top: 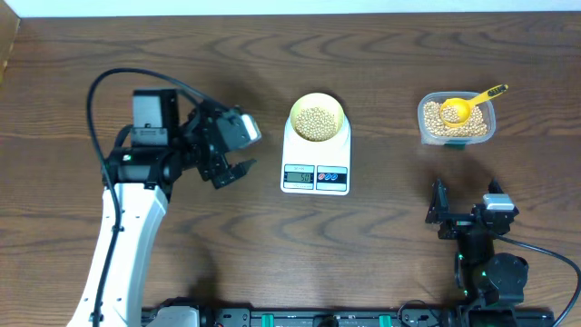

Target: Scoop item into bowl and weigh 50g on scale

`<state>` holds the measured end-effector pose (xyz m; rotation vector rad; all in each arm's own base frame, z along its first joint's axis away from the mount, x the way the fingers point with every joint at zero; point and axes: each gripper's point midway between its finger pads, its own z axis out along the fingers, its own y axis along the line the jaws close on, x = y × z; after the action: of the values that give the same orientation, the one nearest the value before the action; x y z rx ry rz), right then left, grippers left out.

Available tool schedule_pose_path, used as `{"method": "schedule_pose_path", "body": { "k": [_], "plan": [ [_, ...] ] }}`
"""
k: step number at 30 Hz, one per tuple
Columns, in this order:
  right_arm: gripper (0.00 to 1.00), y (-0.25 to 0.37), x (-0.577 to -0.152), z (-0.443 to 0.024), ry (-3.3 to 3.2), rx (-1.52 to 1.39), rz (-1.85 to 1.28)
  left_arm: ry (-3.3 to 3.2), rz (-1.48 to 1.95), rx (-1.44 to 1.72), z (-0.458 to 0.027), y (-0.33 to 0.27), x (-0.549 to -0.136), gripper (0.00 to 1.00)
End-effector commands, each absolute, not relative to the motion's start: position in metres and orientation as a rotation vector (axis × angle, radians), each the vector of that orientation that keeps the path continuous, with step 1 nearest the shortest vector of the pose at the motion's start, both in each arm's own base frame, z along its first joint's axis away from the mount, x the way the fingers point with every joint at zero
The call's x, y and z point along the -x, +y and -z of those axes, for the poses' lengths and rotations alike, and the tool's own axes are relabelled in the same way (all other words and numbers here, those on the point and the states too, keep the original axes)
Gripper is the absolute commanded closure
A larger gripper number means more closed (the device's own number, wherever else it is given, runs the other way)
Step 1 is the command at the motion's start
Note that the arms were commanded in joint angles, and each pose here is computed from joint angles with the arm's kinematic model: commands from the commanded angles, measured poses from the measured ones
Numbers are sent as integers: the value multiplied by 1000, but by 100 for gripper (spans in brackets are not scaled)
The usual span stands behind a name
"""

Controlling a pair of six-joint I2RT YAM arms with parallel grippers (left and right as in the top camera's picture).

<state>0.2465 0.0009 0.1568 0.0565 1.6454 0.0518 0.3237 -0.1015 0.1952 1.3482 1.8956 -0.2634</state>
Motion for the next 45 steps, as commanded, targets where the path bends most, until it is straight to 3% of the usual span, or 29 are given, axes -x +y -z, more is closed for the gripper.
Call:
{"method": "schedule_pose_path", "body": {
  "k": [1,10,19,25,35,45],
  "plan": [
    [1,-1,-246,-157,1643,-74,-54,1883,422,-1281,-171,-109,-310,3],
    [1,-1,-246,-157,1643,-74,-54,1788,372,-1311,-139,-112,-274,2],
    [1,-1,-246,-157,1643,-74,-54,1682,204,-1298,-151,-106,-249,3],
    [1,-1,-246,-157,1643,-74,-54,1464,-19,-1245,-178,-101,-258,2],
    [1,-1,-246,-157,1643,-74,-54,1343,-62,-773,-243,-78,-258,3],
    [1,-1,-246,-157,1643,-74,-54,1257,-134,-708,-227,-70,-241,3]
  ]
}}
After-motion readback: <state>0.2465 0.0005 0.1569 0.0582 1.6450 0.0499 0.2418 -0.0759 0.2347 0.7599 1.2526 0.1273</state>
